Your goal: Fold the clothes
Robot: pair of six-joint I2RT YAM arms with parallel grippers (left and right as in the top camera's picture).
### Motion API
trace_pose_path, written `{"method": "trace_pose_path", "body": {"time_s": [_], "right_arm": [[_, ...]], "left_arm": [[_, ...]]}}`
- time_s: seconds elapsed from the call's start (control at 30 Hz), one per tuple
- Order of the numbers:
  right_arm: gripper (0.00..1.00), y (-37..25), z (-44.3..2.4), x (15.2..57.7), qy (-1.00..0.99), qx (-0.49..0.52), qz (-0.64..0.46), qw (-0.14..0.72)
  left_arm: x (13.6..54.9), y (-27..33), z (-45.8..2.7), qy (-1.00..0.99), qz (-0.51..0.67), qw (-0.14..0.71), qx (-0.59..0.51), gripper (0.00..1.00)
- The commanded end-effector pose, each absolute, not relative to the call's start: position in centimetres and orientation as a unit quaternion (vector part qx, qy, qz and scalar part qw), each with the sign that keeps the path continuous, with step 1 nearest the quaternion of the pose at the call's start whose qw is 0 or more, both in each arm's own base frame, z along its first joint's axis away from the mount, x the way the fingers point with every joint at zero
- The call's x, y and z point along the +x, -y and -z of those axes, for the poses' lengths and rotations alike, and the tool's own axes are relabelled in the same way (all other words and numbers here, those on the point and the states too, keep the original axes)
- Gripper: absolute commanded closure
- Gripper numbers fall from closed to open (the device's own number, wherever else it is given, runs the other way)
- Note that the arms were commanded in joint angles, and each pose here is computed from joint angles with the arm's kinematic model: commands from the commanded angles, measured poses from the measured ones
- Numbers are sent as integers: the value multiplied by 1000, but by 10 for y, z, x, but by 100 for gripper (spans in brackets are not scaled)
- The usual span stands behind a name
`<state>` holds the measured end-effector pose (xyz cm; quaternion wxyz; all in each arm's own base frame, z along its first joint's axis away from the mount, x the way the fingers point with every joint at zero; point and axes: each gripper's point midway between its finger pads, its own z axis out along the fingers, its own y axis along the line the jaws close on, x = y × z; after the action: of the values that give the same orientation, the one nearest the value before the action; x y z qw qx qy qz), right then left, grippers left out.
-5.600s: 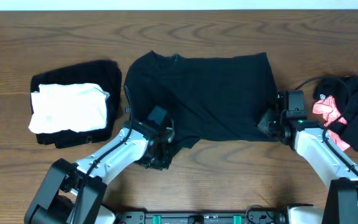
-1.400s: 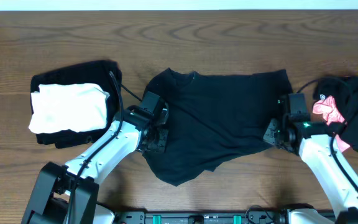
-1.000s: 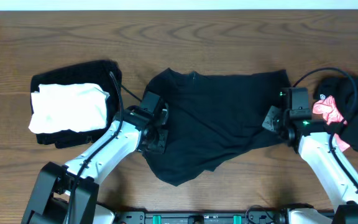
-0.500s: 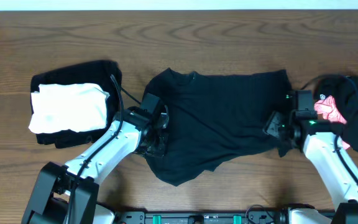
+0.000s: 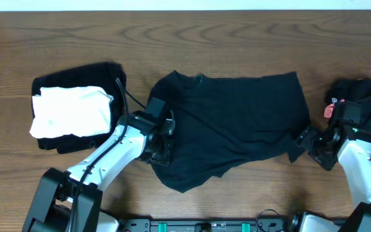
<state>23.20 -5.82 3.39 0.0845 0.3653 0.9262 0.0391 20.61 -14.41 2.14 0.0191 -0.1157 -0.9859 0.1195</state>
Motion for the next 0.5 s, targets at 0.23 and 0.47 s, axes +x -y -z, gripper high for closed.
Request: {"method": "trace_pose_path", "body": {"time_s": [0.23,0.47], "right_arm": [[18,7,-4,230,-929,334,-155,48],[39,0,7,232,-924,335,-179,45]], "left_arm": [[224,163,-63,976,-167,-36,-135,60],[213,173,-96,969,-185,-75,-146,60]]}}
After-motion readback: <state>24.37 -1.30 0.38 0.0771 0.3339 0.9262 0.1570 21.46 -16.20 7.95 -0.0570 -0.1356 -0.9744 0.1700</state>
